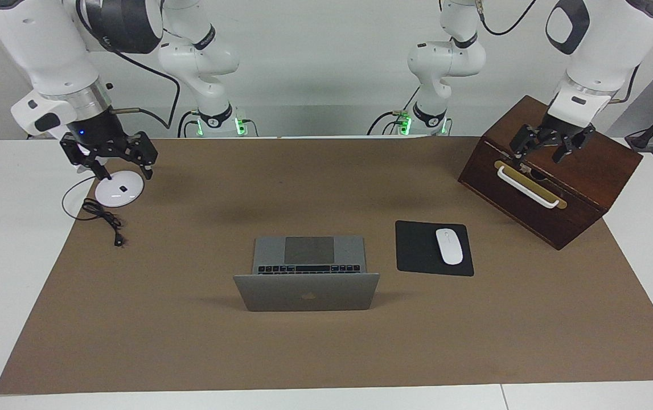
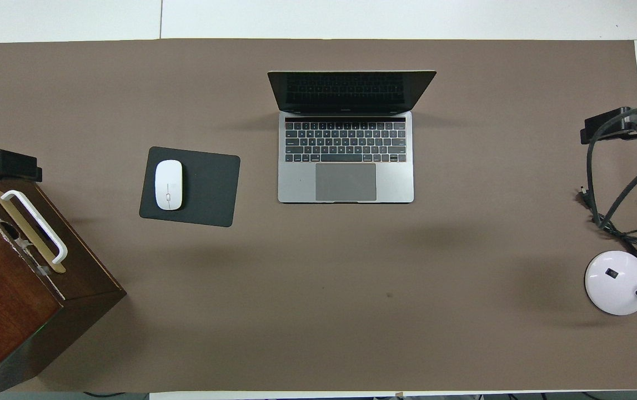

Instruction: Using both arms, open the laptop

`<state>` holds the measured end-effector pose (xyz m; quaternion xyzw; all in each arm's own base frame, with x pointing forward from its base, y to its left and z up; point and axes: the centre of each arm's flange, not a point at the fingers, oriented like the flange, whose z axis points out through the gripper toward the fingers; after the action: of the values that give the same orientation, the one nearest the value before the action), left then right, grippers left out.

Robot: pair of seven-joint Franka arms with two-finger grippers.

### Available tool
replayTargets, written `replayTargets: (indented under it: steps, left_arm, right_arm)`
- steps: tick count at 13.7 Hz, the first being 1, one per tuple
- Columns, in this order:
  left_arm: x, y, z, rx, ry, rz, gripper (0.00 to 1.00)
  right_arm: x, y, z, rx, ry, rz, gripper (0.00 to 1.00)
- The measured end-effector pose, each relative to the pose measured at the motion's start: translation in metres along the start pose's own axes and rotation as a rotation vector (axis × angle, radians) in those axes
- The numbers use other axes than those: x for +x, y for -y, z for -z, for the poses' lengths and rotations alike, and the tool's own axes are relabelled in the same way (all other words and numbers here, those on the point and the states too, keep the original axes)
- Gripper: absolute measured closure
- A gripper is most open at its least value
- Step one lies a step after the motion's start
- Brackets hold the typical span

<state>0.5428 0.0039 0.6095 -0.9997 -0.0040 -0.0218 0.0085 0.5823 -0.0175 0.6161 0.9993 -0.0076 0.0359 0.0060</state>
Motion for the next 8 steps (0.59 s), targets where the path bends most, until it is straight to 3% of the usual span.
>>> replayTargets:
  steps: [8]
  left_arm:
    - [-0.015,0.017,0.033,-0.002,0.072,-0.052,0.0]
  right_arm:
    - [-0.001,-0.005,-0.002,-0.001,0.007,-0.008,0.0]
